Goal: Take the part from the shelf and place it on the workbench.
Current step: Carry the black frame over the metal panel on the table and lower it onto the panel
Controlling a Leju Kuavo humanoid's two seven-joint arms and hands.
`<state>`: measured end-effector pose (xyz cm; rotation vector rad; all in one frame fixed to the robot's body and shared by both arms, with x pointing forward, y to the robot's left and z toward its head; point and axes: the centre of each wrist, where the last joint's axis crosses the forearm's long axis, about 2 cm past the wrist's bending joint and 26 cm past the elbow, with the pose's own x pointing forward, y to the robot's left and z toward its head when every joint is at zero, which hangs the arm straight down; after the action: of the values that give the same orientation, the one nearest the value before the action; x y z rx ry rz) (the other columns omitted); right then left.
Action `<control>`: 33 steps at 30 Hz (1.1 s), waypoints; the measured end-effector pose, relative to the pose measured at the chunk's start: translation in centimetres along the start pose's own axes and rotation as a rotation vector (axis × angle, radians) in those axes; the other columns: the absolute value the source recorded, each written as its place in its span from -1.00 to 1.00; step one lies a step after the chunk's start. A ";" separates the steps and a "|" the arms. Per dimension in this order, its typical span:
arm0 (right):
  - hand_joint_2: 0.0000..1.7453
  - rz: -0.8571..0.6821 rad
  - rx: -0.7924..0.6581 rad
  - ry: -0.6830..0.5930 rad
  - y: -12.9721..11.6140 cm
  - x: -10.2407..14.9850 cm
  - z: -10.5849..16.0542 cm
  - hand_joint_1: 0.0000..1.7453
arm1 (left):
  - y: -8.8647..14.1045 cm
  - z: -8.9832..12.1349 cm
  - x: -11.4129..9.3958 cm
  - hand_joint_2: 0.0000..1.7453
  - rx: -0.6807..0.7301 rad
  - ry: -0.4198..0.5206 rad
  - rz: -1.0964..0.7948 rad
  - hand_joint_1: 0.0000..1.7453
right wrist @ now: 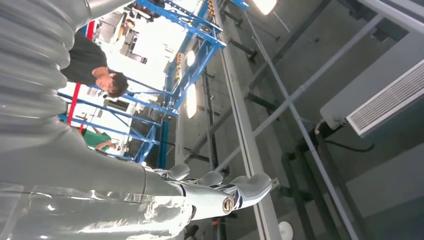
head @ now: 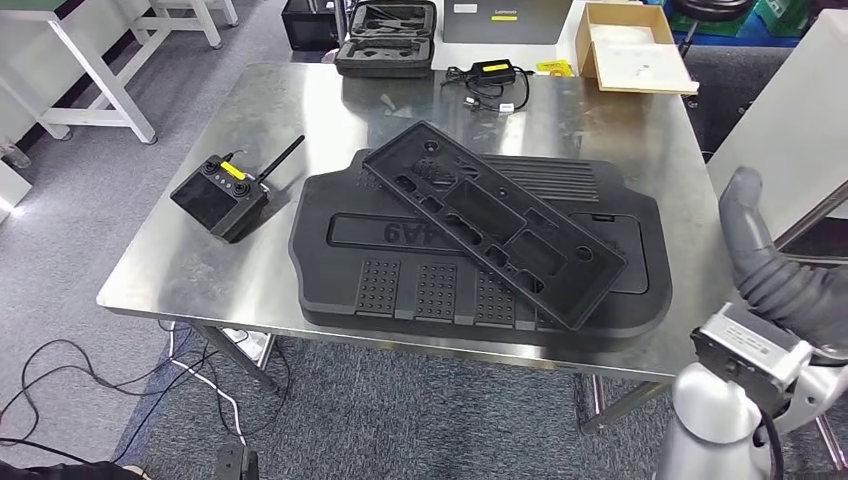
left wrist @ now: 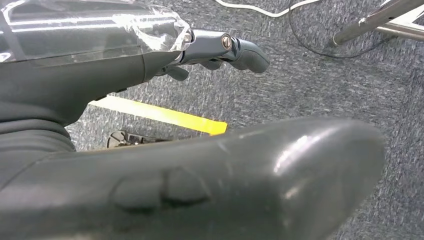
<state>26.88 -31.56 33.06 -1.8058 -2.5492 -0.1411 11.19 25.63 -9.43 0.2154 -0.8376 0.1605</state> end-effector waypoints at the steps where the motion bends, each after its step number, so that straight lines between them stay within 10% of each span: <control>1: 1.00 -0.002 0.000 0.000 0.0 0.0 0.0 -1.00 | 0.0 0.0 0.1 -1.00 0.001 -0.001 0.000 -1.00; 33: 1.00 -0.068 -0.015 -0.048 -0.7 0.7 1.7 -1.00 | 0.1 0.1 -0.2 -1.00 0.032 0.028 0.032 -1.00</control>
<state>26.07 -31.00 31.39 -1.7485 -2.6507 -0.1198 10.95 25.66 -9.49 0.2295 -0.8114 0.2065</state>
